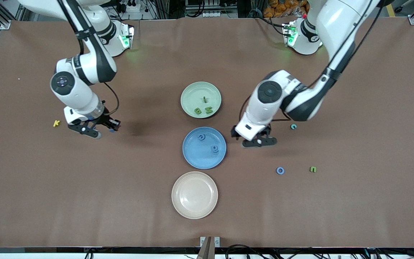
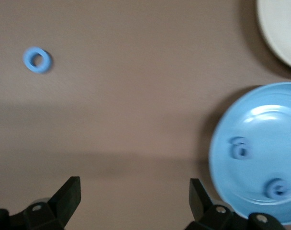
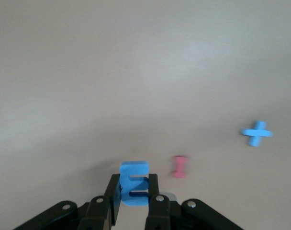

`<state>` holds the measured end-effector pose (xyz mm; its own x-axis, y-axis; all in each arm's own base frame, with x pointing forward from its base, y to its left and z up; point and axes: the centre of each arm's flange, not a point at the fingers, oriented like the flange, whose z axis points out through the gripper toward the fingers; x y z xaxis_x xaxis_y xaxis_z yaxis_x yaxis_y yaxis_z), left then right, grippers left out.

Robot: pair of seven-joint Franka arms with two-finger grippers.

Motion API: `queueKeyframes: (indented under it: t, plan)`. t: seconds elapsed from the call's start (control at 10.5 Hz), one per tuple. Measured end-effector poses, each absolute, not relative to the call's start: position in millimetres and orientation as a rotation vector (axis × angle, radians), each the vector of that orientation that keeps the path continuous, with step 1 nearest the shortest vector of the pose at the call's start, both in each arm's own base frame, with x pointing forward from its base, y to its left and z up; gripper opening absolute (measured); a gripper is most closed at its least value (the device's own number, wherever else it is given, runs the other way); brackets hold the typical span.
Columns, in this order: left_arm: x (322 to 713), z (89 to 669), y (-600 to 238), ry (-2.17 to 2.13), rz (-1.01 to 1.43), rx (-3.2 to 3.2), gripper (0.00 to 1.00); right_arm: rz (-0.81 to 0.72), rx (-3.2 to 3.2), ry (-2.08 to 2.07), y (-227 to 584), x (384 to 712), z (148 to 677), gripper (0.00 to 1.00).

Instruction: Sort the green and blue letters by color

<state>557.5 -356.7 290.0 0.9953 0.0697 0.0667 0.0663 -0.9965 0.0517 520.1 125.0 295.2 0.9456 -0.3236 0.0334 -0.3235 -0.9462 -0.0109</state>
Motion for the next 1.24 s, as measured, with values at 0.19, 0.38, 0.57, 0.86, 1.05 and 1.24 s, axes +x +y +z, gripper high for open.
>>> queueKeyframes:
  t: [0.19,0.38,0.57,0.86,1.05,1.24]
  plan:
    - [586,283,-303,-0.035,0.098,3.106,1.0,-0.115,-3.076,0.374,192,538,310,0.27]
    - [612,277,-241,-0.192,0.106,3.127,1.0,-0.141,-3.057,0.251,258,555,305,0.27]
    - [630,264,-186,-0.266,0.102,3.16,1.0,-0.136,-3.044,0.142,322,562,284,0.27]
    - [633,245,-151,-0.294,0.1,3.188,1.0,-0.145,-3.014,0.041,404,558,262,0.27]
    - [631,237,-132,-0.309,0.121,3.205,0.97,-0.16,-2.995,-0.045,446,545,259,0.27]
    - [630,233,-120,-0.334,0.131,3.227,0.94,-0.164,-2.986,-0.096,470,531,260,0.27]
